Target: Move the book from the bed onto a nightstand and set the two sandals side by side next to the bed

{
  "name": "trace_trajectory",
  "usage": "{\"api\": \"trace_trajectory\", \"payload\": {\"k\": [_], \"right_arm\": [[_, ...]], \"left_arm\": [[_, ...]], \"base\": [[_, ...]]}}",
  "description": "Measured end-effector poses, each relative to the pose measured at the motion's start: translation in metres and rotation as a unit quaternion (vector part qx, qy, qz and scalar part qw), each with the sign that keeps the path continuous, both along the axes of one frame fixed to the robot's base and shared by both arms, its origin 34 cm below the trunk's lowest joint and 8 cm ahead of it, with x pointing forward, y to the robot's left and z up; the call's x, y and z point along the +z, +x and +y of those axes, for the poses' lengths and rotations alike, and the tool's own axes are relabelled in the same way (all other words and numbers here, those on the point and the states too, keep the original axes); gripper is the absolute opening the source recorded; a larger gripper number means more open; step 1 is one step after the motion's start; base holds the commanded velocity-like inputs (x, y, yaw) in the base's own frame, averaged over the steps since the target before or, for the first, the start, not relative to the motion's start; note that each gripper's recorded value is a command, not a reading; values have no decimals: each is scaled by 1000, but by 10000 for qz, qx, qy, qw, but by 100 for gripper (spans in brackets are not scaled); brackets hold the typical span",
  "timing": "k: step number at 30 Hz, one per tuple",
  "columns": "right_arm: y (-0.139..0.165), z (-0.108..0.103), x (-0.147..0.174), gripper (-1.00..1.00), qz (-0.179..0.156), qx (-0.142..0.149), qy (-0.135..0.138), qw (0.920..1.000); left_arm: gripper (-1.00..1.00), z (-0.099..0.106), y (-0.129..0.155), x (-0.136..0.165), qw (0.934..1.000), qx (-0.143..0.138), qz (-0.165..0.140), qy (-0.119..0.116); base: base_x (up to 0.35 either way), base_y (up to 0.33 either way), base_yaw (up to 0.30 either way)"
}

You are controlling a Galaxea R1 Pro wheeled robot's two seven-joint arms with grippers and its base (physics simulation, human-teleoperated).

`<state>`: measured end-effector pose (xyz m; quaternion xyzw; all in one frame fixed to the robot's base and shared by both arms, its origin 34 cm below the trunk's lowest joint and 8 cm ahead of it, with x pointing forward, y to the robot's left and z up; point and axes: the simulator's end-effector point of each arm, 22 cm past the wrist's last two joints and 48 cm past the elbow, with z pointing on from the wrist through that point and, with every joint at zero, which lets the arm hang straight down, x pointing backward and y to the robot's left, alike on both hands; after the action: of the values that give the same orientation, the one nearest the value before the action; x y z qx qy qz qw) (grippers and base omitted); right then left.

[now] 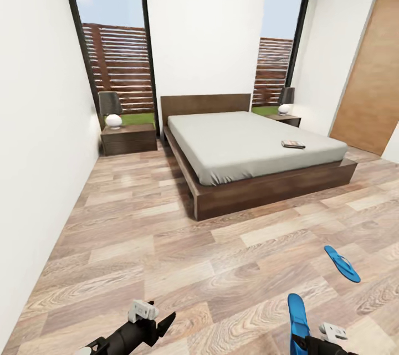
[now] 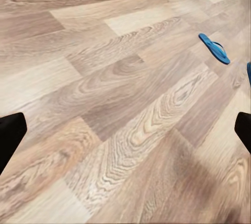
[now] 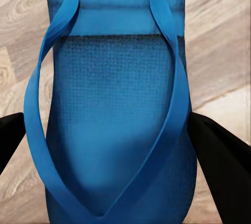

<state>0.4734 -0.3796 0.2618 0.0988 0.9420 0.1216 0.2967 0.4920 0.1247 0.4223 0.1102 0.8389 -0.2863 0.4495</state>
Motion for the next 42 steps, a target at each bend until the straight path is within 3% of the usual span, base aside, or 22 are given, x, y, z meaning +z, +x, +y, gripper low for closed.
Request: {"api": "trace_trajectory", "payload": {"k": [14, 18, 21, 24, 26, 27, 32, 39, 42], "right_arm": [[8, 0, 31, -100, 3, -1, -3, 10000], [8, 1, 31, -100, 4, 2, 1, 10000], [8, 2, 31, -100, 5, 2, 6, 10000], [8, 2, 31, -100, 4, 3, 6, 10000], [8, 2, 31, -100, 2, 2, 5, 10000], [8, 2, 31, -100, 2, 2, 5, 10000], [8, 5, 30, -100, 7, 16, 23, 10000], [8, 7, 30, -100, 9, 18, 33, 10000], [10, 7, 34, -100, 9, 15, 31, 10000]], "left_arm": [[100, 0, 8, 32, 10000, 0, -6, -13], [100, 0, 13, 39, 9998, 30, -186, -25], [100, 8, 25, 41, 9993, 245, -265, 117], [100, 31, 53, 38, 9958, 735, -306, 448], [100, 41, 55, 21, 9939, 917, -137, 599], [100, 47, 51, 0, 9924, 1007, 74, 701], [100, 58, 67, -18, 9900, 1164, -31, 790], [100, 61, 72, -17, 9911, 1078, -112, 772], [100, 38, 66, -8, 9966, 644, -140, 493]], "base": [[0, 0, -280], [0, 0, -134], [0, 0, -24], [0, 0, -7], [0, 0, -2], [0, 0, -1], [0, 0, 0], [0, 0, 0], [0, 0, 0]]}}
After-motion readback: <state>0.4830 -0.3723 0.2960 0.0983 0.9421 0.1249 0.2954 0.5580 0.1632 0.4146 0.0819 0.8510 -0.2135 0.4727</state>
